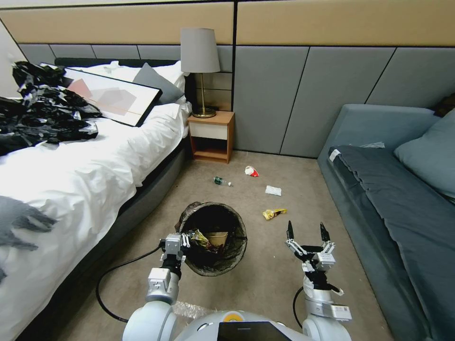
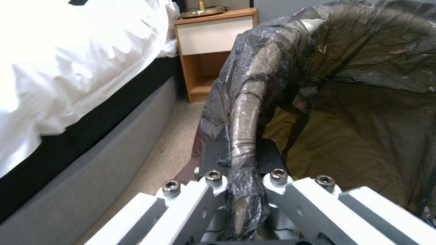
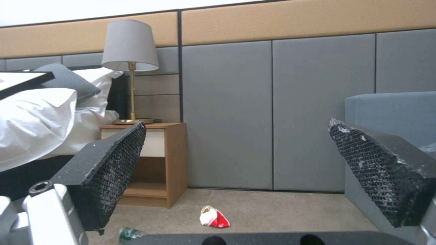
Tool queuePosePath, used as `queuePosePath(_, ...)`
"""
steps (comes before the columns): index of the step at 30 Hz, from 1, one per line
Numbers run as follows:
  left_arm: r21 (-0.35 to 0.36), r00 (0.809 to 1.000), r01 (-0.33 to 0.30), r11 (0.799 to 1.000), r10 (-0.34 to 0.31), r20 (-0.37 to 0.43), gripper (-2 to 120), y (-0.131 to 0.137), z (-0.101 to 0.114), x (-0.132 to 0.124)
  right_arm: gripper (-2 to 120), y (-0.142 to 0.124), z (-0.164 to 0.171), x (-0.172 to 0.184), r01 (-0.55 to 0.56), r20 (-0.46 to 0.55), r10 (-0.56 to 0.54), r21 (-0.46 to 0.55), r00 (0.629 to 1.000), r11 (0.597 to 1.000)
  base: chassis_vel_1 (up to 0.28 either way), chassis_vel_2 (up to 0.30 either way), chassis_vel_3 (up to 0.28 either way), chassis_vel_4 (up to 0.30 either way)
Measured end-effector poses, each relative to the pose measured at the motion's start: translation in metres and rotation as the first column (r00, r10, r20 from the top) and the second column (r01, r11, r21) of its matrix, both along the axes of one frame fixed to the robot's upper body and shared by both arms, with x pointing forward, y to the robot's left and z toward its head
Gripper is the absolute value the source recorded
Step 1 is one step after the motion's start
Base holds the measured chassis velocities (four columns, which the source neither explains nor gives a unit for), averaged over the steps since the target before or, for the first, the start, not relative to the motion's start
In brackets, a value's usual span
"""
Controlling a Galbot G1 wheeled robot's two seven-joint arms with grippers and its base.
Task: Pick up the trash bin, then pick up the garbage from the floor and place it into the trash bin.
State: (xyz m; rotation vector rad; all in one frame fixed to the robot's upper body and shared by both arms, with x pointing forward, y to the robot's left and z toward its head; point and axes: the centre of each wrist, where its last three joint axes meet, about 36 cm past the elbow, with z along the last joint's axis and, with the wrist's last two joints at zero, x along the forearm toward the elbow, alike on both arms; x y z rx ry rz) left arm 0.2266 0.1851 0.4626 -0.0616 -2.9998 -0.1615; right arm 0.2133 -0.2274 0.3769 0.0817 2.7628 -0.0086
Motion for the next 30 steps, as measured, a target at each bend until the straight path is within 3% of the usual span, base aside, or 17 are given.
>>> queuePosePath(30, 0.003, 1.000, 0.006, 1.000, -0.006, 0.003, 1, -0.0001, 0.0005, -0.0006, 100, 0.0003, 0.0030, 0.0025, -0.011, -0.006, 0.011, 0.001, 1.000, 1.000, -0.159, 0.160, 0.161, -0.154)
